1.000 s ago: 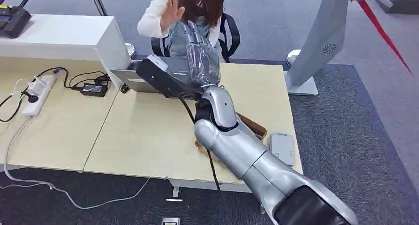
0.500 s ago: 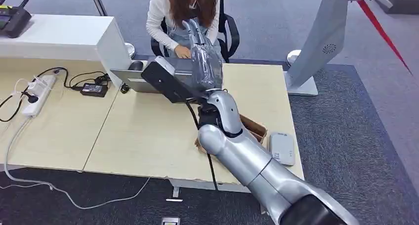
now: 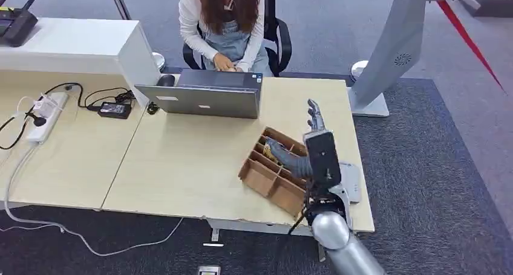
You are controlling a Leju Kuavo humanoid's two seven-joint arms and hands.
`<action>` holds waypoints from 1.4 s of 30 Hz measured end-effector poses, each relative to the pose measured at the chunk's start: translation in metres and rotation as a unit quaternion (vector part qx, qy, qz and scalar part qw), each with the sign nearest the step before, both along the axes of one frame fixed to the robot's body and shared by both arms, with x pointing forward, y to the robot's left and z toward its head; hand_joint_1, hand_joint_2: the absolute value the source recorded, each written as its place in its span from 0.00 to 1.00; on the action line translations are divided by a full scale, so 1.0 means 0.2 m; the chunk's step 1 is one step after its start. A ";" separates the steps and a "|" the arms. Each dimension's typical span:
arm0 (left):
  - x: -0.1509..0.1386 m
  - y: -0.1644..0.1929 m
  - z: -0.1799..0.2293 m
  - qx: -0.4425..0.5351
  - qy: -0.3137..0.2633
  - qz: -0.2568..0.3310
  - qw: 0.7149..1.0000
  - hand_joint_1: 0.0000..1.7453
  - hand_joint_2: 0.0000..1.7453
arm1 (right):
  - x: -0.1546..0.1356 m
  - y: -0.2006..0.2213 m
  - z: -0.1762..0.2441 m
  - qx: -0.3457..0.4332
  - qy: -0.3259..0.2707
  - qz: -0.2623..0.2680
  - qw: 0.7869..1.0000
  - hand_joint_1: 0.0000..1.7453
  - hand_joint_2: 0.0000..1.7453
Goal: Pass the card to the sensor for recognition and then transmit it.
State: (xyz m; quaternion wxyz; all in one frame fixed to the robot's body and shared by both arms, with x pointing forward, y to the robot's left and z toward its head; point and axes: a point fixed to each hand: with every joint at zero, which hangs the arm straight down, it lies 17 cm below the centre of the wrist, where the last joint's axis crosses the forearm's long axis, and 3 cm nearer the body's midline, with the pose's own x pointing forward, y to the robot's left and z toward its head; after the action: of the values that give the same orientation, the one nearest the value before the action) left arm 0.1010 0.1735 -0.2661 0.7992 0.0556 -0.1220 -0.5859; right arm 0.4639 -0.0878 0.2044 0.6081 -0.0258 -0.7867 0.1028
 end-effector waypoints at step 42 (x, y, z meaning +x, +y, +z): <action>0.00 0.02 0.00 0.005 0.000 0.022 1.000 0.00 0.00 | -0.21 -0.33 0.25 0.108 -0.082 -0.034 0.990 0.00 1.00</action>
State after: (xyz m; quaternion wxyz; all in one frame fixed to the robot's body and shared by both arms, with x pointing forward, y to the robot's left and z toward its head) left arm 0.1017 0.1766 -0.2663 0.8116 0.0620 -0.1178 -0.5689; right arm 0.4222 -0.1529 0.2543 0.5440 0.0055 -0.8391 -0.0060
